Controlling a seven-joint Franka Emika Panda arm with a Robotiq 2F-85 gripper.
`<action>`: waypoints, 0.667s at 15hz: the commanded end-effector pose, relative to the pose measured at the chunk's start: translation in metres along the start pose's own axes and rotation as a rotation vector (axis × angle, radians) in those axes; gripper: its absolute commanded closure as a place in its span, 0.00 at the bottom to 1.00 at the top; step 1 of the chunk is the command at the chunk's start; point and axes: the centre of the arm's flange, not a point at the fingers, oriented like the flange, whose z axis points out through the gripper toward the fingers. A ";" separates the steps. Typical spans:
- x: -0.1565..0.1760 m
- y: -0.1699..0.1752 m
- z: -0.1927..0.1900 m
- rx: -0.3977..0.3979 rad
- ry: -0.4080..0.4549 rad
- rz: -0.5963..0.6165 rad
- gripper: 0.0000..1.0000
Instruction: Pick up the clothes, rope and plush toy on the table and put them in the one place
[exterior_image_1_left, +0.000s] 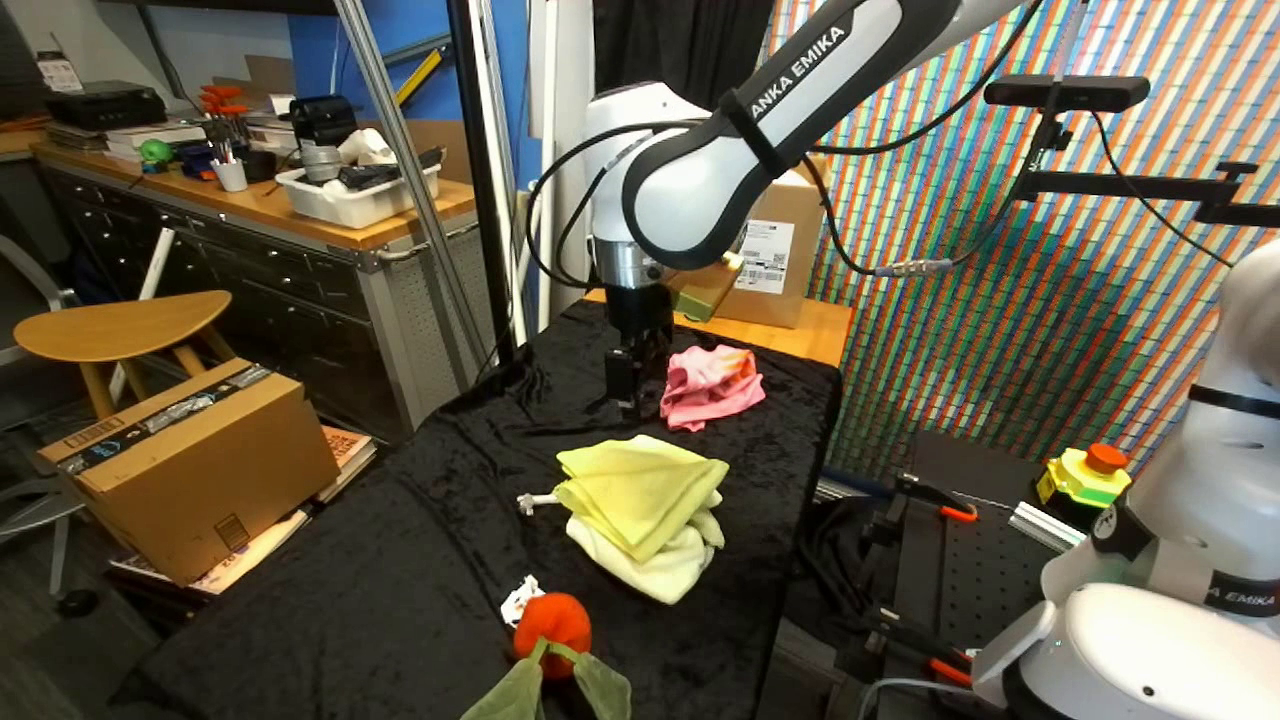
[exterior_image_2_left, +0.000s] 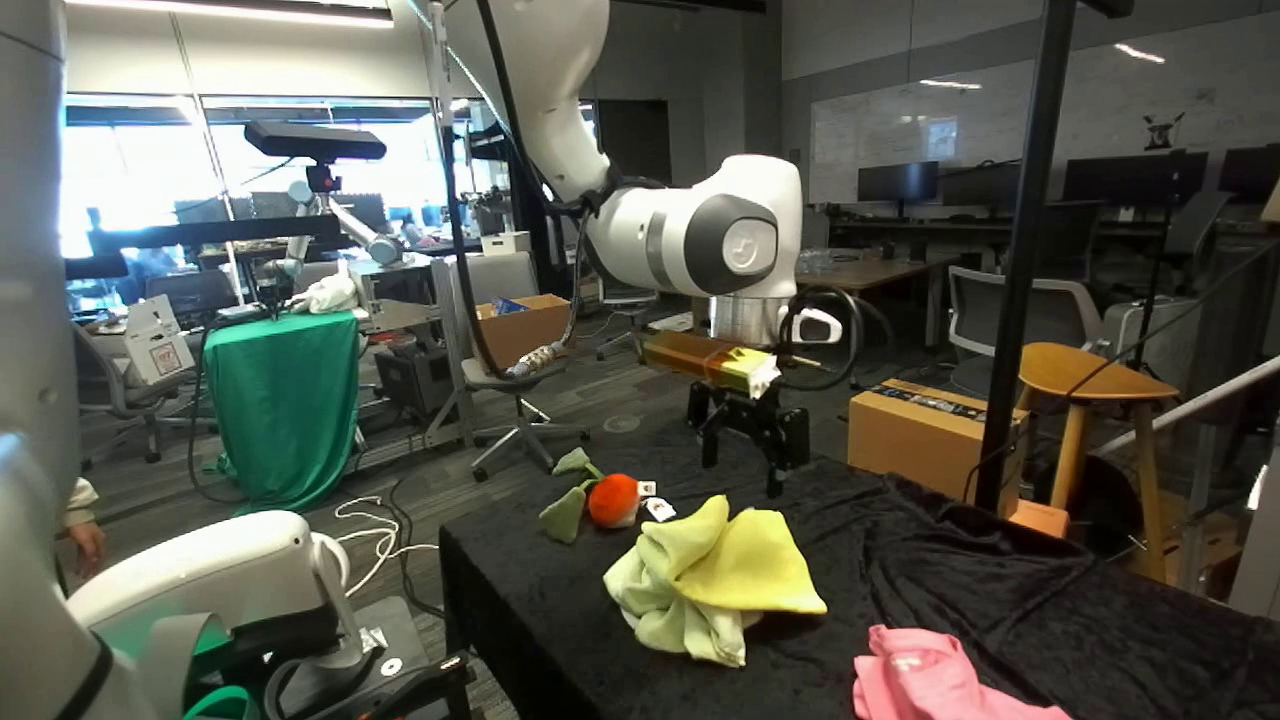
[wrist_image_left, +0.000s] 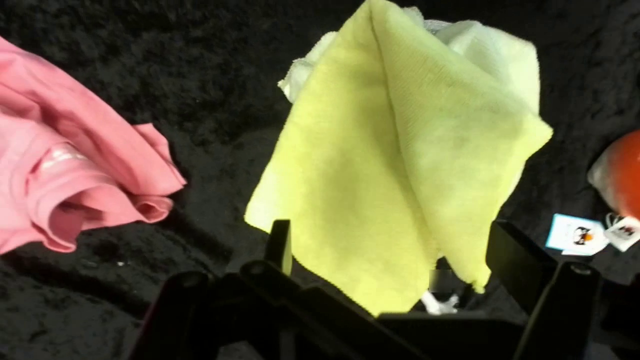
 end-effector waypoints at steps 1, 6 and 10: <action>0.009 0.037 0.009 -0.025 0.023 0.175 0.00; 0.013 0.095 0.038 -0.063 0.027 0.406 0.00; 0.012 0.140 0.060 -0.138 -0.042 0.292 0.00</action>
